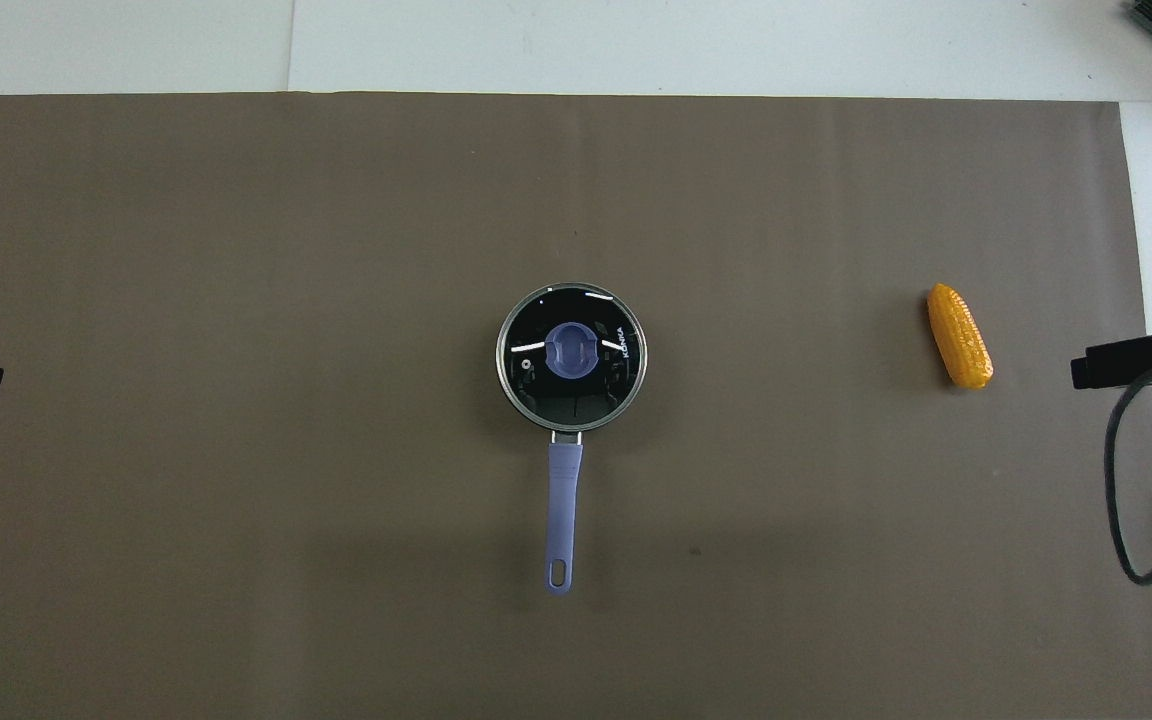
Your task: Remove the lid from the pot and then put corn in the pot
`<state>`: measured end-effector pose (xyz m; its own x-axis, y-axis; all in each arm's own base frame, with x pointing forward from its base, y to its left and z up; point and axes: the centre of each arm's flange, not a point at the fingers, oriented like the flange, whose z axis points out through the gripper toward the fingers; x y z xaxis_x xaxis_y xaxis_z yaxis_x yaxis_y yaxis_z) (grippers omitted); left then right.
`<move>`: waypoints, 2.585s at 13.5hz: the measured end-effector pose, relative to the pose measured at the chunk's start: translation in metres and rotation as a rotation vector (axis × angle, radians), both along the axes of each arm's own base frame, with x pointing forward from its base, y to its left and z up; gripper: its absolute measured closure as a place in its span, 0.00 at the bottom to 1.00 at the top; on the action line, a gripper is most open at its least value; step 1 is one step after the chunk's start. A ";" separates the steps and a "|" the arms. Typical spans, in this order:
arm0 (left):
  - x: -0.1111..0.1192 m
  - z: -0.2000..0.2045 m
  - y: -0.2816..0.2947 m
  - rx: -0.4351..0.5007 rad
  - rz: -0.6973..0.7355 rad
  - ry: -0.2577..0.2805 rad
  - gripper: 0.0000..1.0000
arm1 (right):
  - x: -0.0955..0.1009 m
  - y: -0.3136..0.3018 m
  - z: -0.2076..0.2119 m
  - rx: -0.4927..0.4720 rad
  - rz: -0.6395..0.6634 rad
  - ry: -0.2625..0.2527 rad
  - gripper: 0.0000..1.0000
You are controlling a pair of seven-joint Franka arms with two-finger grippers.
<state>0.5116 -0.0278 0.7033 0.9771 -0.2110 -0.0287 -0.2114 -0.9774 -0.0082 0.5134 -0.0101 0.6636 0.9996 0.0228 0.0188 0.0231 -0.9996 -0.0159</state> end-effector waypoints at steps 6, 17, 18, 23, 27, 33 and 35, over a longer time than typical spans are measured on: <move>-0.001 0.001 -0.003 0.000 -0.005 -0.001 0.00 | 0.000 -0.001 0.000 0.000 -0.001 0.000 0.00; 0.002 -0.011 -0.076 -0.006 -0.115 -0.046 0.00 | -0.001 -0.006 -0.001 0.000 -0.011 0.007 0.00; 0.004 -0.016 -0.089 -0.009 -0.122 -0.059 0.00 | -0.001 -0.007 -0.001 0.000 -0.013 0.008 0.00; 0.007 -0.061 -0.172 -0.028 -0.081 -0.098 0.00 | 0.001 -0.008 -0.002 -0.006 -0.015 -0.006 0.00; 0.014 -0.115 -0.246 -0.050 -0.048 -0.117 0.00 | -0.001 -0.014 -0.007 -0.030 -0.022 -0.034 0.00; 0.014 -0.197 -0.345 -0.070 0.063 -0.131 0.00 | 0.012 -0.047 -0.052 -0.035 -0.081 -0.070 0.00; 0.011 -0.219 -0.367 -0.071 0.092 -0.134 0.00 | 0.024 -0.043 -0.073 -0.037 -0.073 -0.076 0.00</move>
